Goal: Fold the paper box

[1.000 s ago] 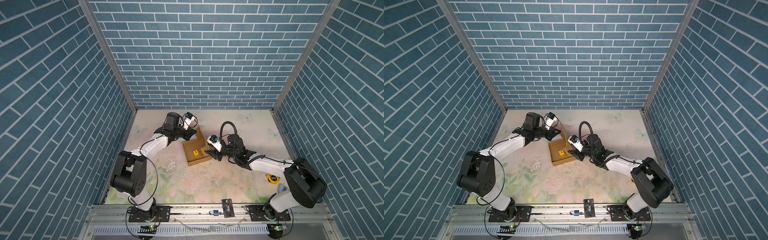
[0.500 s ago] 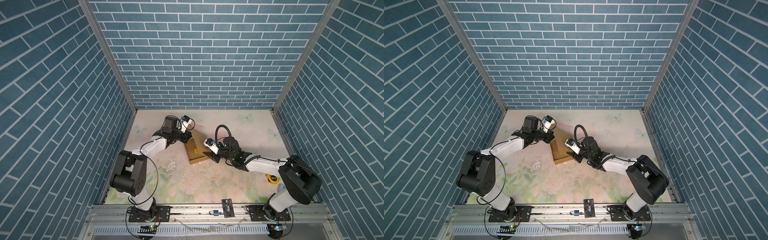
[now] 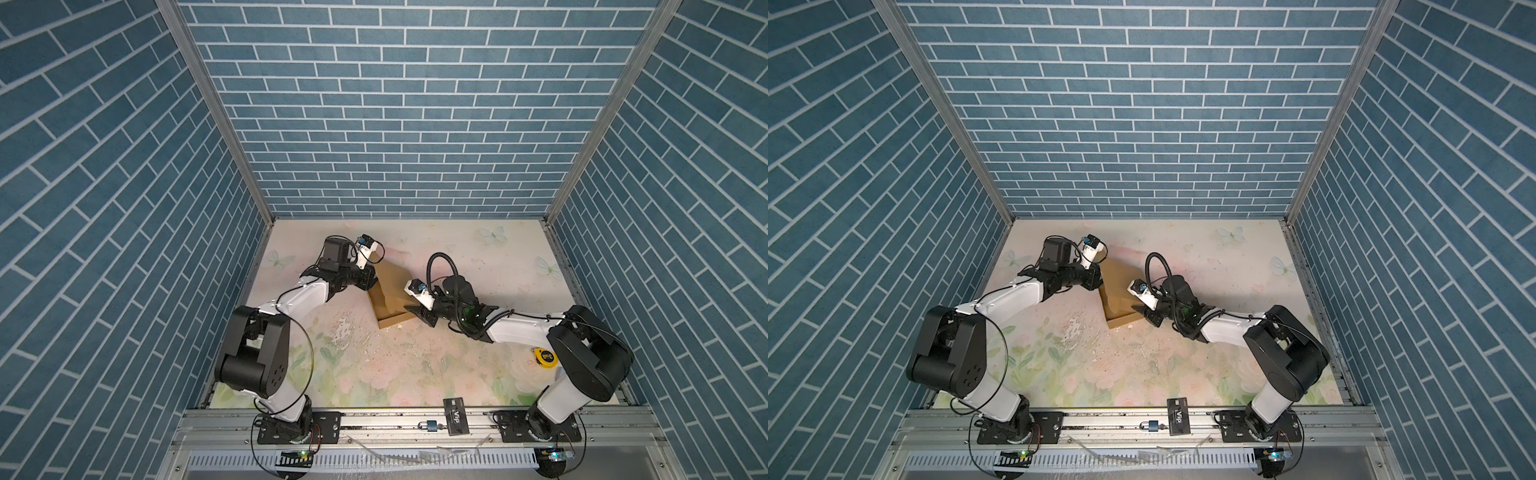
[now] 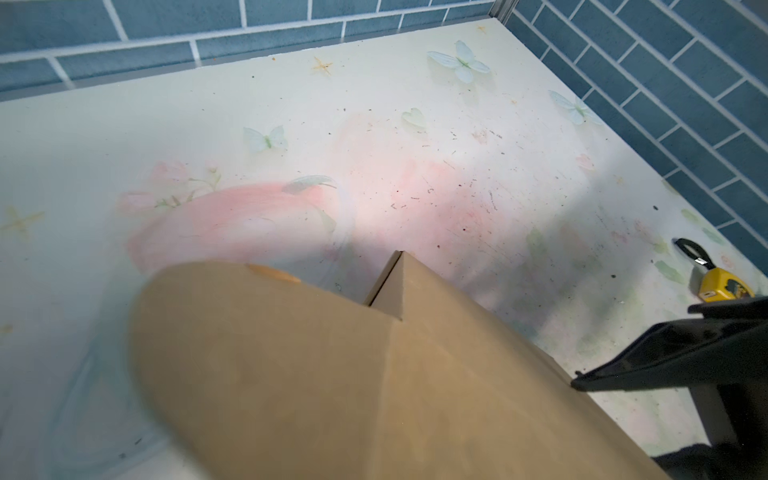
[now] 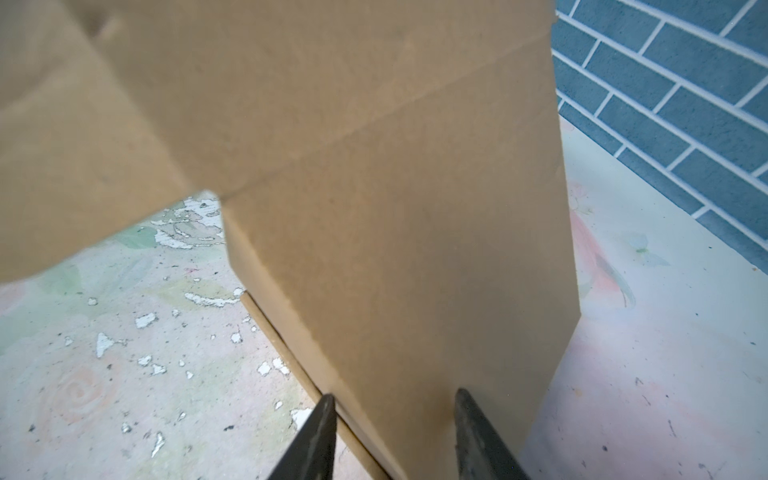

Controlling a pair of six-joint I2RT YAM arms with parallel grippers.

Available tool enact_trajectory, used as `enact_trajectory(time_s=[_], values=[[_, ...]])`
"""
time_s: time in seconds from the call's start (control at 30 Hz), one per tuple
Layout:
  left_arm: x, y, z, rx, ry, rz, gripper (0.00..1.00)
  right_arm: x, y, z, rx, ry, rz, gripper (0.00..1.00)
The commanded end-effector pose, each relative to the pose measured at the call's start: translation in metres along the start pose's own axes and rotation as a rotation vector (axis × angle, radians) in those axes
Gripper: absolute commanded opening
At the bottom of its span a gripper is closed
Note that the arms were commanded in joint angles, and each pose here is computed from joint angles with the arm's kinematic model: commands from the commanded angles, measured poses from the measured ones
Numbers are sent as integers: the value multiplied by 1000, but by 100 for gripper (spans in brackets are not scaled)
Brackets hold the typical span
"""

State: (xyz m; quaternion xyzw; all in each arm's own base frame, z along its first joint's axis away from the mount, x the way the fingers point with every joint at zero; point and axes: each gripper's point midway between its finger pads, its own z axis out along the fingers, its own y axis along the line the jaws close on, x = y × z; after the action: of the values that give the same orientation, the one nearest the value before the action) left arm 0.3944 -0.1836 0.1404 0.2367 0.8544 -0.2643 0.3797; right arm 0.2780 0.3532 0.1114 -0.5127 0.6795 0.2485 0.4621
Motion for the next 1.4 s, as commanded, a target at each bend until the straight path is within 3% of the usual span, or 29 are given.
enact_trajectory(time_s=[0.0, 0.23, 0.53, 0.67, 0.73, 0.9, 0.97, 1.13, 1.37], values=[[-1, 8, -10, -21, -41, 13, 47, 0, 1, 8, -8, -1, -6, 46], [12, 21, -29, -55, -43, -23, 54, 0, 1, 14, -23, 1, 4, 45], [22, 46, -83, -115, -68, -204, 53, -1, 2, 21, -43, 3, 6, 45], [3, 33, -106, -24, -101, -307, 54, -2, 3, 23, -54, 6, 9, 45], [-6, 11, -111, 95, -100, -304, 60, -1, 4, 24, -59, 9, 7, 45], [-22, -21, -114, 330, -161, -428, 68, 0, 3, 23, -53, 16, 6, 45], [-26, -28, -108, 362, -162, -441, 68, 1, 3, 23, -54, 13, 3, 45], [-31, -28, -95, 328, -107, -438, 68, 3, 2, 21, -46, 29, -1, 45], [-22, -2, -75, 214, -69, -490, 65, 7, 4, 19, -45, 37, -3, 45]])
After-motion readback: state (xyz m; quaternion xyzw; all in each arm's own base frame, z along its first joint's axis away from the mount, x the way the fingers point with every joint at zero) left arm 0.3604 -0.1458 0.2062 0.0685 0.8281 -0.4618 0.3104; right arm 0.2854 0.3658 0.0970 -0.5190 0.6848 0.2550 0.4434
